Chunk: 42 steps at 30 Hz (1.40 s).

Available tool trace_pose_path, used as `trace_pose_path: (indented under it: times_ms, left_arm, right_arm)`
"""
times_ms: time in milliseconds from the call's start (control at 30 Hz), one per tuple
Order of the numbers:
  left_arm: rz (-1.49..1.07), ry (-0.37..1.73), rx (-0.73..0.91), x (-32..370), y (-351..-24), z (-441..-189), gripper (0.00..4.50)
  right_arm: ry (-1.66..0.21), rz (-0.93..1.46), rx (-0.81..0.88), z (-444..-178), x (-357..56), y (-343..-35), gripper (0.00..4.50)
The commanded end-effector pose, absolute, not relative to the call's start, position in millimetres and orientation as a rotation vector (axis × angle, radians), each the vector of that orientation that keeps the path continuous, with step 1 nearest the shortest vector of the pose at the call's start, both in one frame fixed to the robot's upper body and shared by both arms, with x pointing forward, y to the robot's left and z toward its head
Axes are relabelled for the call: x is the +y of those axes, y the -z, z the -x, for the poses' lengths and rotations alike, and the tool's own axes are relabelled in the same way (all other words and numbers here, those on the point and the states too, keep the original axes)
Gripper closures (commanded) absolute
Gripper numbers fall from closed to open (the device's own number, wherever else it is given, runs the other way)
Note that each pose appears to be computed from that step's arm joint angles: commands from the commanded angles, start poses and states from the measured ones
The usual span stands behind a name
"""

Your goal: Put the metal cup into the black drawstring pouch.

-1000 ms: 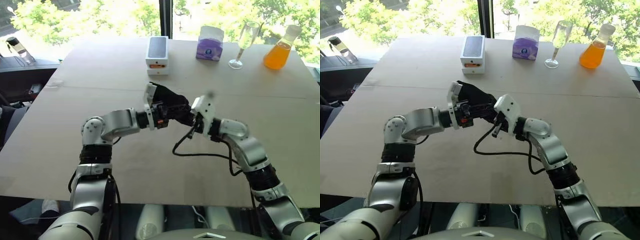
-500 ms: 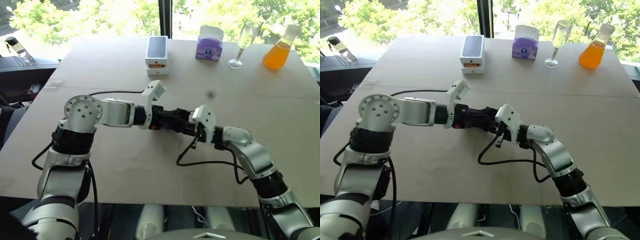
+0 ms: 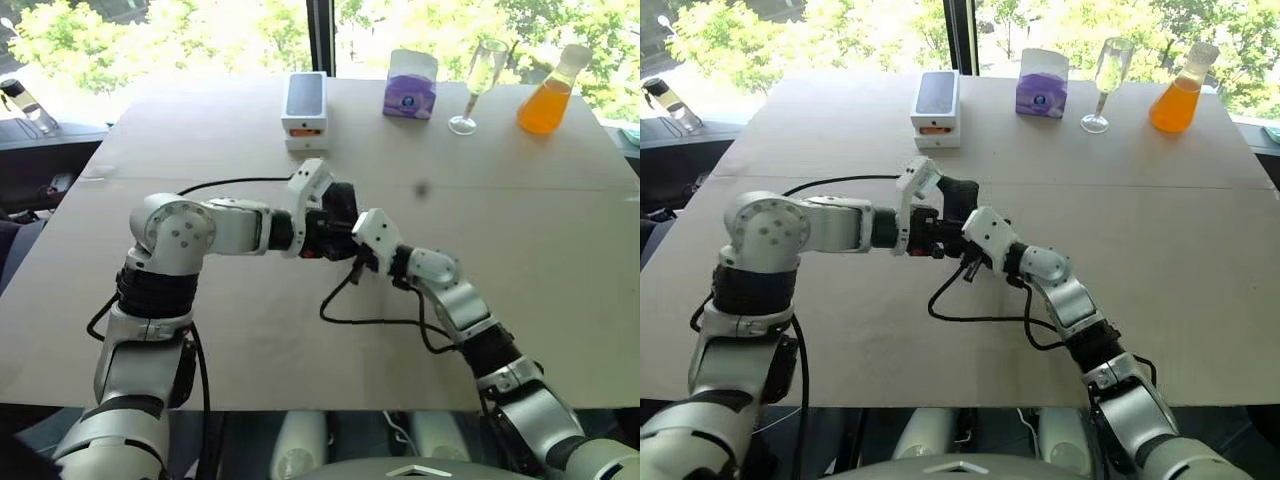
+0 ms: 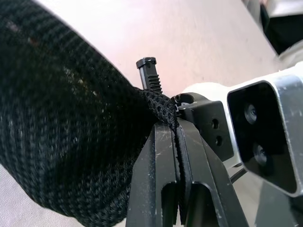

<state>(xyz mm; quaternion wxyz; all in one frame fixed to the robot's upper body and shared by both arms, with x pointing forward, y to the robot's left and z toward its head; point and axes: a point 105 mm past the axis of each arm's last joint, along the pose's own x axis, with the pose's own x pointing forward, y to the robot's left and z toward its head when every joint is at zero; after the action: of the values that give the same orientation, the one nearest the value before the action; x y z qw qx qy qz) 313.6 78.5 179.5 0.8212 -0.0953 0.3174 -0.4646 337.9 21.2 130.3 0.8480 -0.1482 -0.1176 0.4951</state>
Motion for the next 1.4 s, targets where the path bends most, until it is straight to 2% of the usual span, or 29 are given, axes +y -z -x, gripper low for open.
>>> trace_pose_path:
  times_ms: [33,167,267,333,500,667,767,867,967,1133,1233,1400]
  left_arm:
    - [0.249,1.15,0.7,59,-187,-292,4.5]
    - [0.376,1.179,0.699,57,-194,-292,4.5]
    - [0.484,1.191,0.68,53,-202,-297,4.5]
    - [0.529,1.159,0.677,55,-203,-303,4.5]
    - [0.635,1.022,0.678,66,-202,-324,4.5]
    - [0.654,0.94,0.693,66,-195,-331,4.5]
    - [0.647,0.908,0.705,67,-190,-334,4.5]
    - [0.637,0.913,0.713,66,-189,-334,4.5]
    - [0.628,0.929,0.714,66,-190,-333,4.5]
    - [0.594,0.988,0.692,73,-197,-327,4.5]
    - [0.509,1.02,0.706,81,-194,-317,4.5]
    - [0.437,1.04,0.747,93,-181,-306,4.5]
  right_arm:
    - [-0.969,0.315,-0.343,-342,20,-155,4.44]
    - [-0.859,0.347,-0.307,-356,4,-150,4.44]
    - [-0.849,0.388,-0.268,-362,3,-140,4.44]
    - [-0.856,0.365,-0.273,-359,3,-144,4.44]
    - [-0.896,0.416,-0.267,-341,-14,-148,4.44]
    - [-0.959,0.462,-0.186,-315,-42,-148,4.44]
    - [-0.97,0.491,-0.163,-301,-56,-154,3.79]
    - [-0.982,0.408,-0.101,-286,-68,-160,2.42]
    - [-0.965,0.353,-0.077,-276,-84,-171,2.42]
    - [-0.8,0.531,-0.038,-298,-116,-166,2.42]
    - [-0.777,0.635,-0.053,-311,-119,-162,2.42]
    - [-0.828,0.7,-0.098,-319,-107,-162,2.42]
